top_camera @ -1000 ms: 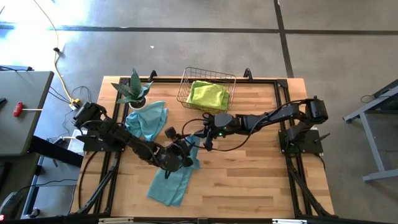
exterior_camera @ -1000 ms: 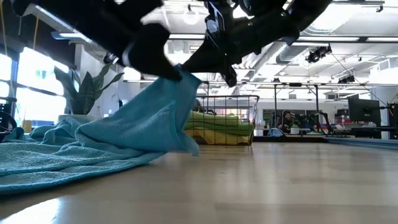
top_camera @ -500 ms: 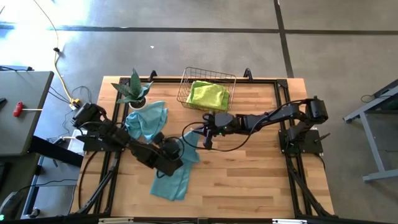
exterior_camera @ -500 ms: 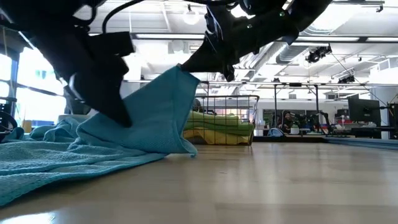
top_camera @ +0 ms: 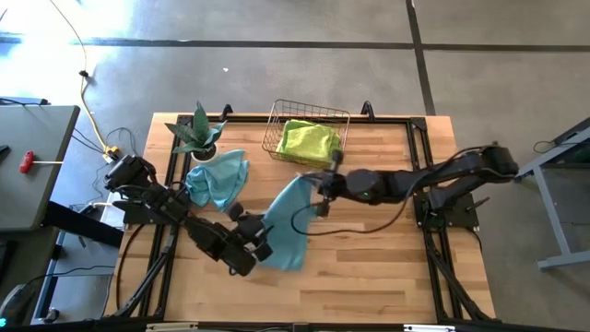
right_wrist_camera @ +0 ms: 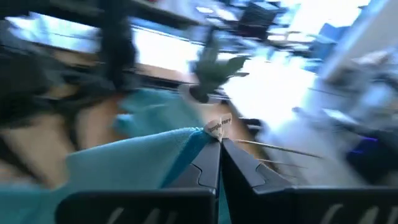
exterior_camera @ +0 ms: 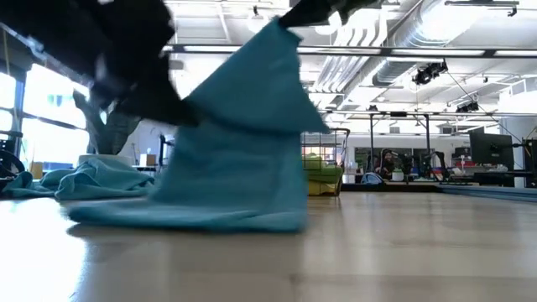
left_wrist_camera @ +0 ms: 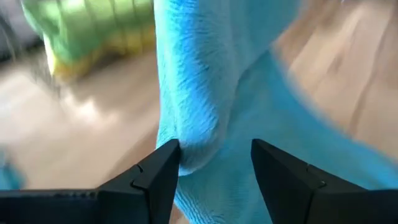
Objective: Fold microfiber towels
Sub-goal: Fold the bottom blue microfiber towel
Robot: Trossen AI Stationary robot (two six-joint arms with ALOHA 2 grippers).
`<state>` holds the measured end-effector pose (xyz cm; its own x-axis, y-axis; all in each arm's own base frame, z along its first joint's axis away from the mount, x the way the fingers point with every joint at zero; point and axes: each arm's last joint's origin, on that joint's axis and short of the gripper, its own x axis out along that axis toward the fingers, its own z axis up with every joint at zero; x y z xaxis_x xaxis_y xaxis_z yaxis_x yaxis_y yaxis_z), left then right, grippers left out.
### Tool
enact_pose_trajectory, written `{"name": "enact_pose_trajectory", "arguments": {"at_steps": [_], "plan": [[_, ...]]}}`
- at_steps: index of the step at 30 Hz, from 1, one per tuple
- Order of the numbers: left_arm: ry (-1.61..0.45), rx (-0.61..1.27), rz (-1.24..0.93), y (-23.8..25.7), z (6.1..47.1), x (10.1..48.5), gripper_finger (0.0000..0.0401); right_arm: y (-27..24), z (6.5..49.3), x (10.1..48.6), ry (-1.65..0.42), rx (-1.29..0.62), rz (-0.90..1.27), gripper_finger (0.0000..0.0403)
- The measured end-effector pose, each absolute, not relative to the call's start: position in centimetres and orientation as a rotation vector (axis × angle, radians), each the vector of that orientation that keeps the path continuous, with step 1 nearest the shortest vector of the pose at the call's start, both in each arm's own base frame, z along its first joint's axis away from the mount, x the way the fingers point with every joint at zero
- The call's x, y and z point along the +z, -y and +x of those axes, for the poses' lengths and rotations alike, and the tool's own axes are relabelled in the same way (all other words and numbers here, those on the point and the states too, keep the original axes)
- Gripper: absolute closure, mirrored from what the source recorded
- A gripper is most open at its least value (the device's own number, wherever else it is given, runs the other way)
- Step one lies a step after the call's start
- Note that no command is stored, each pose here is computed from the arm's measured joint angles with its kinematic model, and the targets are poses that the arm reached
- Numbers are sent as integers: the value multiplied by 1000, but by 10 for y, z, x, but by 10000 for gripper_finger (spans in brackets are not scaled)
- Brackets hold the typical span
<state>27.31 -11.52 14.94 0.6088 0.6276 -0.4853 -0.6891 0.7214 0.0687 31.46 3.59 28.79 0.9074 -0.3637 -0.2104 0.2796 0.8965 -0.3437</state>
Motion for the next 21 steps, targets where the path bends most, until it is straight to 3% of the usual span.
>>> {"name": "enact_pose_trajectory", "arguments": {"at_steps": [5, 8, 11, 15, 21], "plan": [[-295, 769, -35, 123, 291, 169, 210, -46, 300, 298, -270, -739, -345, 403], [-249, 744, 21, 123, 300, 180, 210, -53, 294, 298, -280, -874, -371, 403], [-252, 674, 61, 122, 307, 186, 210, -62, 292, 298, -263, -864, -351, 403], [-270, 603, 60, 116, 312, 188, 210, -78, 292, 298, -215, -708, -257, 403], [-253, 617, 24, 103, 319, 190, 210, -89, 293, 296, -156, -530, -32, 403]]}}
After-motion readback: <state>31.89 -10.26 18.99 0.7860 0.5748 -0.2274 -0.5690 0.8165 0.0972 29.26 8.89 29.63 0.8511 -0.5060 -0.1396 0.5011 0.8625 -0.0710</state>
